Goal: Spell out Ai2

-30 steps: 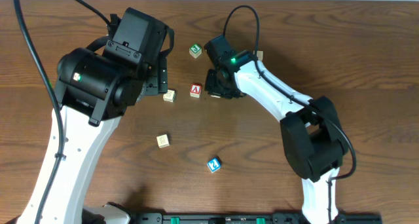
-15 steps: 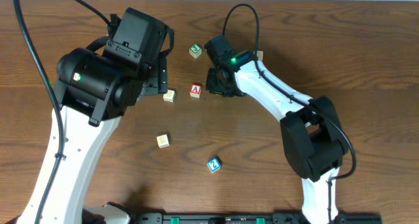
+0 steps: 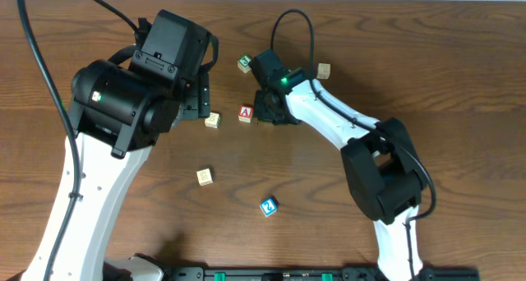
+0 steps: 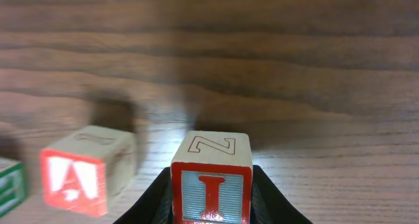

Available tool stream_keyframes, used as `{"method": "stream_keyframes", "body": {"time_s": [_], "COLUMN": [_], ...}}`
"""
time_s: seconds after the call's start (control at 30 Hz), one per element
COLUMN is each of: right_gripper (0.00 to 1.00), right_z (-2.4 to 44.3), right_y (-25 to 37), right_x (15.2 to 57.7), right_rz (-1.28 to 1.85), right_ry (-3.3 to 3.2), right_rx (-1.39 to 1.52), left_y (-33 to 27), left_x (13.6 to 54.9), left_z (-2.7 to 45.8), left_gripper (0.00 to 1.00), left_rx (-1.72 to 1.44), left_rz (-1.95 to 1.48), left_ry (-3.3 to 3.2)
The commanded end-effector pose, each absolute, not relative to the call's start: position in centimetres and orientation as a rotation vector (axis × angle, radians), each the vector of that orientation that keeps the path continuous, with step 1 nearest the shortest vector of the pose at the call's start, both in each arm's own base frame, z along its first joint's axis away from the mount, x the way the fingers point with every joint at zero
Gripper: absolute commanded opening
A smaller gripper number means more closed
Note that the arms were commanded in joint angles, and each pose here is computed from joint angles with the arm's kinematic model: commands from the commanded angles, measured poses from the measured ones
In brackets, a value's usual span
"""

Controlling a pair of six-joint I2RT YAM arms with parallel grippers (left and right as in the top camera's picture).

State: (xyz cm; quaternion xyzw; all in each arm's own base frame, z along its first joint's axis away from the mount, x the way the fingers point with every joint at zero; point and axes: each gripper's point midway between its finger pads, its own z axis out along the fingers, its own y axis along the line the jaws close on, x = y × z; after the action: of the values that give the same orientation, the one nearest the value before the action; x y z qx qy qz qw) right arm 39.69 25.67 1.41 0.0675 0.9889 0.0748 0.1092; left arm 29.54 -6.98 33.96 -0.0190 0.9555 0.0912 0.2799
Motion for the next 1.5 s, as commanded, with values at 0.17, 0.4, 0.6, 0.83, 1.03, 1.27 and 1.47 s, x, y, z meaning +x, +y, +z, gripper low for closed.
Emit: {"method": "stream_keyframes", "body": {"time_s": [0.17,0.4,0.6,0.83,1.03,1.27,1.47], "right_gripper": [0.18,0.48,0.57,0.69,0.83,0.99,0.99], "right_z": [0.9,1.0,1.3,5.8,12.3,16.3,19.1], "right_y": [25.5,25.6,25.8,24.6,20.0,12.0,6.0], "right_x": [40.4,40.6,40.8,42.9,43.2,41.3,39.2], "right_rz": [0.163,0.171,0.183,0.164,0.002,-0.155,-0.266], "right_ry": [2.885,2.876,2.863,2.761,2.65,2.648,2.634], "right_rx": [0.144,0.144,0.144,0.187,0.266,0.433,0.572], "left_y": [-6.5,-6.5,-6.5,-6.5,-6.5,-6.9,-8.5], "left_x": [29.5,29.5,29.5,29.5,29.5,30.3,32.8], "left_z": [34.0,34.0,34.0,34.0,33.6,31.5,25.2], "left_gripper": [0.95,0.95,0.95,0.96,0.95,0.96,0.95], "left_rx": [-0.064,-0.064,-0.065,-0.065,-0.106,-0.102,-0.093], "left_rz": [0.276,0.276,0.275,0.275,0.265,0.282,0.279], "left_ry": [2.558,2.558,2.558,2.558,2.566,2.587,2.612]}}
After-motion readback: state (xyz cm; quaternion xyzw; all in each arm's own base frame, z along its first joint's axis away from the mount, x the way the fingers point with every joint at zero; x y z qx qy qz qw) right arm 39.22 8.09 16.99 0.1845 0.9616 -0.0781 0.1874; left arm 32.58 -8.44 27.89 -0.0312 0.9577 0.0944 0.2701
